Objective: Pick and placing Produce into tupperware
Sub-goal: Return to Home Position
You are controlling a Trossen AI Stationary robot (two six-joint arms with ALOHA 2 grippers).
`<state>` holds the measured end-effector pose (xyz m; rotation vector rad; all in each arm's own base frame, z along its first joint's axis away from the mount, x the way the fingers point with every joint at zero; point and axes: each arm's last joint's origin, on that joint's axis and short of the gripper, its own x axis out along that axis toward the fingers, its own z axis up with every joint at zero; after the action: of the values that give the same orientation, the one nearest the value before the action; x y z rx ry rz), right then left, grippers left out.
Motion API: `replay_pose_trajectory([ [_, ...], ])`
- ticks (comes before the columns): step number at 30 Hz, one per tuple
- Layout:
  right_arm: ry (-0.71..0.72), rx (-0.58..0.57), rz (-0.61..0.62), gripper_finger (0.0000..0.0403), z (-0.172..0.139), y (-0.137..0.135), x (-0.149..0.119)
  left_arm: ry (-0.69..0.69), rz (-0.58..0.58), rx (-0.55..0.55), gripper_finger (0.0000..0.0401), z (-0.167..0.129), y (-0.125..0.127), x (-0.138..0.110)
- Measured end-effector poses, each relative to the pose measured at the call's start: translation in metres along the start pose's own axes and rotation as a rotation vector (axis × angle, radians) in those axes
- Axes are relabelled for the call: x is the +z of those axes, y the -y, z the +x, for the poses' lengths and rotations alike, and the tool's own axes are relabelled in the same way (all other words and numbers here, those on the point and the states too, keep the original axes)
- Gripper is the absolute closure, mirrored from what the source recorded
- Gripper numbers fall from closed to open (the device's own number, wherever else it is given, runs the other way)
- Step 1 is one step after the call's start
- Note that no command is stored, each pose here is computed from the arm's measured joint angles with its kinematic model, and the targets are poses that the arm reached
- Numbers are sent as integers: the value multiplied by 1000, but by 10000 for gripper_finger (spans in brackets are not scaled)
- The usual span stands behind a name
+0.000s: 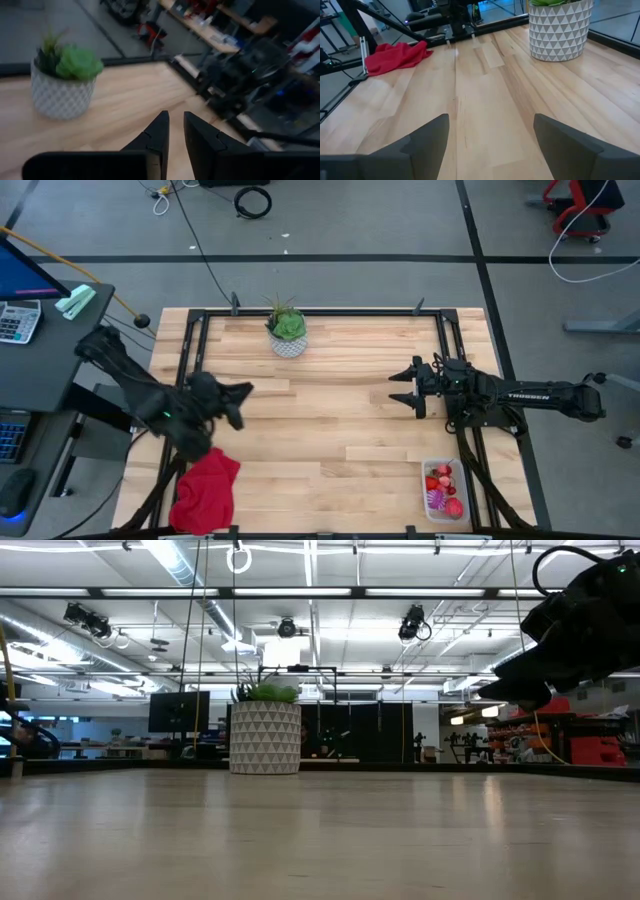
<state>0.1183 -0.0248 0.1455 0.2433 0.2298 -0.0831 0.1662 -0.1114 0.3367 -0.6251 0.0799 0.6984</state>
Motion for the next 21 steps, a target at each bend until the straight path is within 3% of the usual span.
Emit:
replay_pose_trajectory([
  [9, 0, 0, 0, 103, 0, 0, 0, -28, 20, -98, 342, -25, -22, 35],
  [12, 0, 0, 0, 103, 0, 0, 0, -99, 83, -140, 338, -23, -10, 26],
  [16, 0, 0, 0, 103, 0, 0, 0, -123, 293, -230, 335, -17, 19, 7],
  [21, 0, 0, 0, 103, 0, 0, 0, -127, 417, -357, 340, -4, 35, 17],
])
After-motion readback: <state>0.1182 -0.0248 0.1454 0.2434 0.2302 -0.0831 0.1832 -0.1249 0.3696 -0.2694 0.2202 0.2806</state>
